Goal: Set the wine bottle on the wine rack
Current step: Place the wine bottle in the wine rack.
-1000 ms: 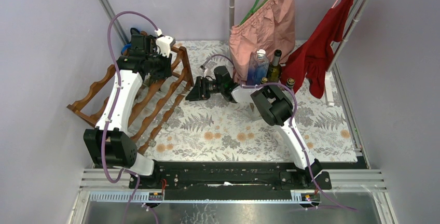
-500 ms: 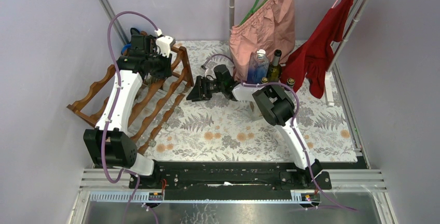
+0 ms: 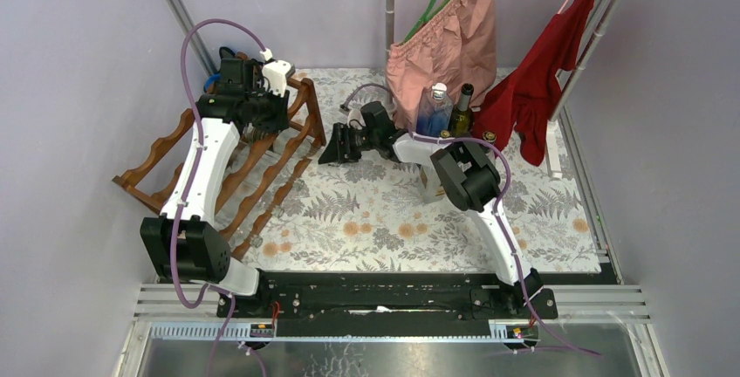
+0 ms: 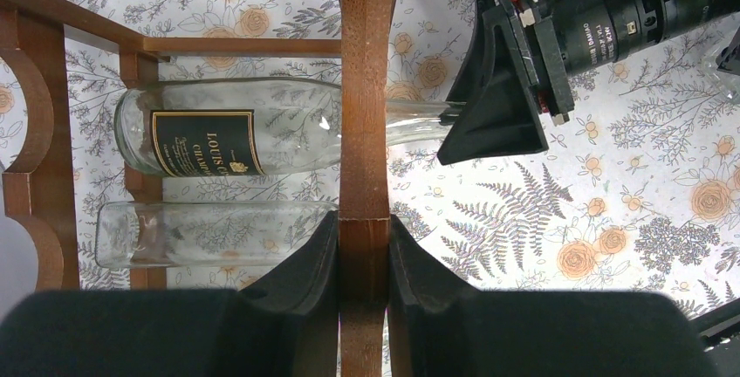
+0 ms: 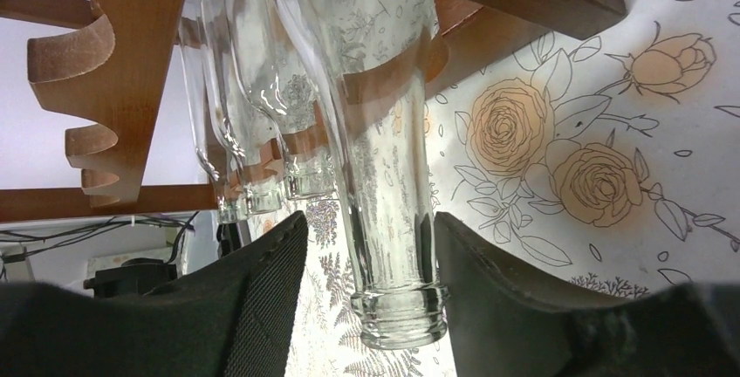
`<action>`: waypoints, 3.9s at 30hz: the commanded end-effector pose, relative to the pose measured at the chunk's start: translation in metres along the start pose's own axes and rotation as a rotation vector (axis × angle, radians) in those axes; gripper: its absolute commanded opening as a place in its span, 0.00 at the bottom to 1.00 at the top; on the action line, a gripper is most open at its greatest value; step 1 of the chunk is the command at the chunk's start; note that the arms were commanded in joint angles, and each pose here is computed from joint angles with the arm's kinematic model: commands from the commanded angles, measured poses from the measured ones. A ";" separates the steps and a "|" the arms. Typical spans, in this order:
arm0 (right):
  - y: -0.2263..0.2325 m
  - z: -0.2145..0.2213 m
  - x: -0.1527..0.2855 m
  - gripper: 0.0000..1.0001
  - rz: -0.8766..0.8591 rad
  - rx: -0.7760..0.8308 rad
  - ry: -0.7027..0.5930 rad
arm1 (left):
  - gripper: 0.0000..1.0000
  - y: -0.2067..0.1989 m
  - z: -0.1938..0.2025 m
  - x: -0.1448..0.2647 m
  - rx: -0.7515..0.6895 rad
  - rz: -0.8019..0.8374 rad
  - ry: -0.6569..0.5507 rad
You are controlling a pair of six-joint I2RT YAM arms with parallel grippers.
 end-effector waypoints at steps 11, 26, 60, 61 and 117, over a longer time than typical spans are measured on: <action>0.087 -0.036 0.031 0.00 -0.326 0.097 -0.086 | 0.13 -0.027 0.028 0.005 0.092 0.108 0.108; 0.121 -0.058 0.043 0.00 -0.434 0.078 -0.186 | 0.13 -0.026 0.026 0.004 0.090 0.109 0.106; 0.108 -0.054 0.041 0.00 -0.540 -0.212 -0.283 | 0.13 -0.027 0.026 0.003 0.100 0.116 0.108; 0.109 -0.055 0.041 0.00 -0.555 -0.206 -0.285 | 0.13 -0.027 0.025 0.003 0.100 0.116 0.107; 0.141 -0.070 0.063 0.00 -0.797 -0.159 -0.386 | 0.13 -0.031 0.024 0.005 0.096 0.137 0.096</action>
Point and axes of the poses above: each gripper's point midway between its finger pads, its own x axis back along the fingers, its own y axis along the line the jaws close on, z = x × y, the point moved 2 cm from there along x, back along the fingers, and after that the axes turned 3 degrees about -x, right-handed, at the moved point
